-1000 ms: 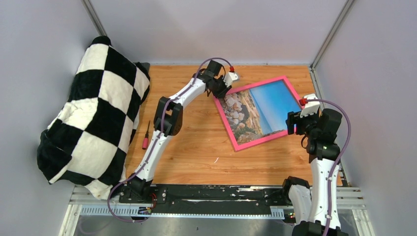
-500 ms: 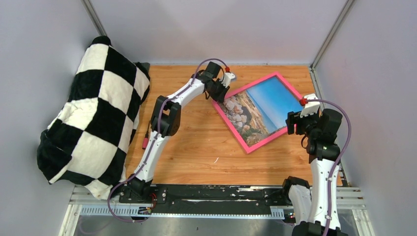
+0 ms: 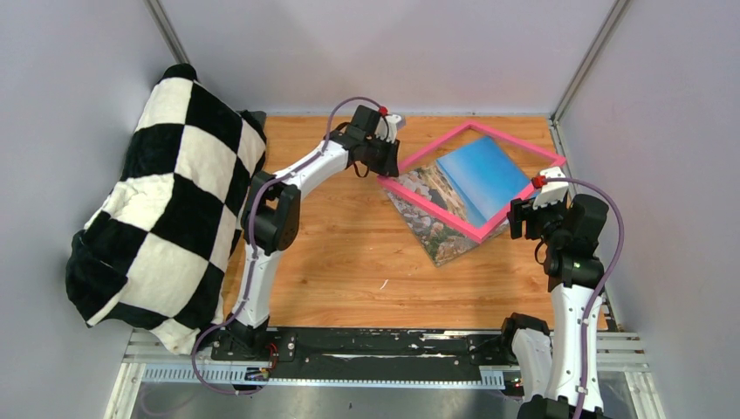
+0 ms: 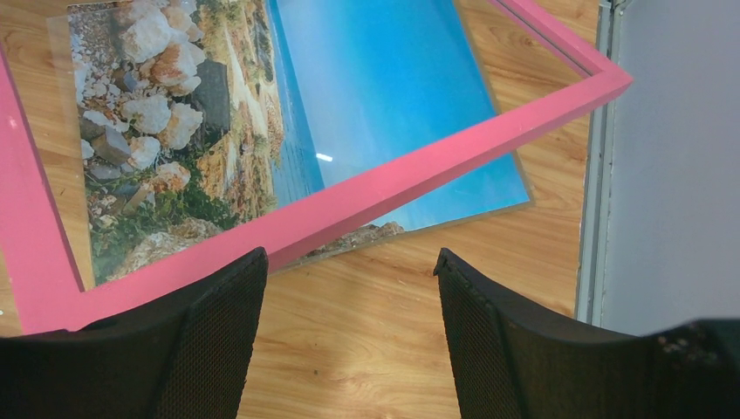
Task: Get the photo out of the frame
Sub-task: Pick up the photo frame item from the photo frame, then place the photo frame item at the center of the board.
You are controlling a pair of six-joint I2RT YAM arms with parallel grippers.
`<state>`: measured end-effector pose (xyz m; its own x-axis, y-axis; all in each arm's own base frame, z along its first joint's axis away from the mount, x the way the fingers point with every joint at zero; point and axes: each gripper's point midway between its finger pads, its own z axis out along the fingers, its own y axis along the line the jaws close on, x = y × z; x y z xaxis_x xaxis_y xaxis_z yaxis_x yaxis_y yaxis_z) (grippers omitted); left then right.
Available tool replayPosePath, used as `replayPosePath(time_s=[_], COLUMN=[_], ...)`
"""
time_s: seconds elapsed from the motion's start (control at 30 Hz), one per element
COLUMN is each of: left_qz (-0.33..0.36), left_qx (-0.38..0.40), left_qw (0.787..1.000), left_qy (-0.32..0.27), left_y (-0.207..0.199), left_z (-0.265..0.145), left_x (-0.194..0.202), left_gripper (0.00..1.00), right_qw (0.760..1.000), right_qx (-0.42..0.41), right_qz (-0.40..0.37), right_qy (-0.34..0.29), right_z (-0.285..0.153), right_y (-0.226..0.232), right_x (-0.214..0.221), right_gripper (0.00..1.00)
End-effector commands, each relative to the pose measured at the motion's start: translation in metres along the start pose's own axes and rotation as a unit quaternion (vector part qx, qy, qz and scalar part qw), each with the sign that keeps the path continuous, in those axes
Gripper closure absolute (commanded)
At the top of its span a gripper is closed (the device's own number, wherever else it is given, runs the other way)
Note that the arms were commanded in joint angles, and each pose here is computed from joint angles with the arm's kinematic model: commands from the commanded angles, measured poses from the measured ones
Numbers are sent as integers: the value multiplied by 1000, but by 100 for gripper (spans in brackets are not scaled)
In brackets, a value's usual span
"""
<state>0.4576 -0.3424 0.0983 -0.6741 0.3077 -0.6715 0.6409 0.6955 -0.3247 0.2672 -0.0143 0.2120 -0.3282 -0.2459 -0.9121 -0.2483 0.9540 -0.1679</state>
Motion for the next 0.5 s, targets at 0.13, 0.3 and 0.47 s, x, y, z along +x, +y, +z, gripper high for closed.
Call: replayPosePath(time_s=[0.13,0.3,0.47], left_qz=[-57,-82,-104], left_qx=[-38,-69,-92], left_qw=[993,989,985], left_qy=[-92,-106,-106], left_y=[12,44,69], left_z=[-51,-73,-97], left_x=[-45,-37,-15], left_gripper=[100,100,100], right_qw=[1000,1000,1000], right_qx=[-7,-7,-3], right_qz=[-11,-10,-9], right_qy=[-8,-8,-9], right_z=[-1,-1,-2], right_y=[3,3,2], right_x=[1,1,0], right_gripper=[28,28,28])
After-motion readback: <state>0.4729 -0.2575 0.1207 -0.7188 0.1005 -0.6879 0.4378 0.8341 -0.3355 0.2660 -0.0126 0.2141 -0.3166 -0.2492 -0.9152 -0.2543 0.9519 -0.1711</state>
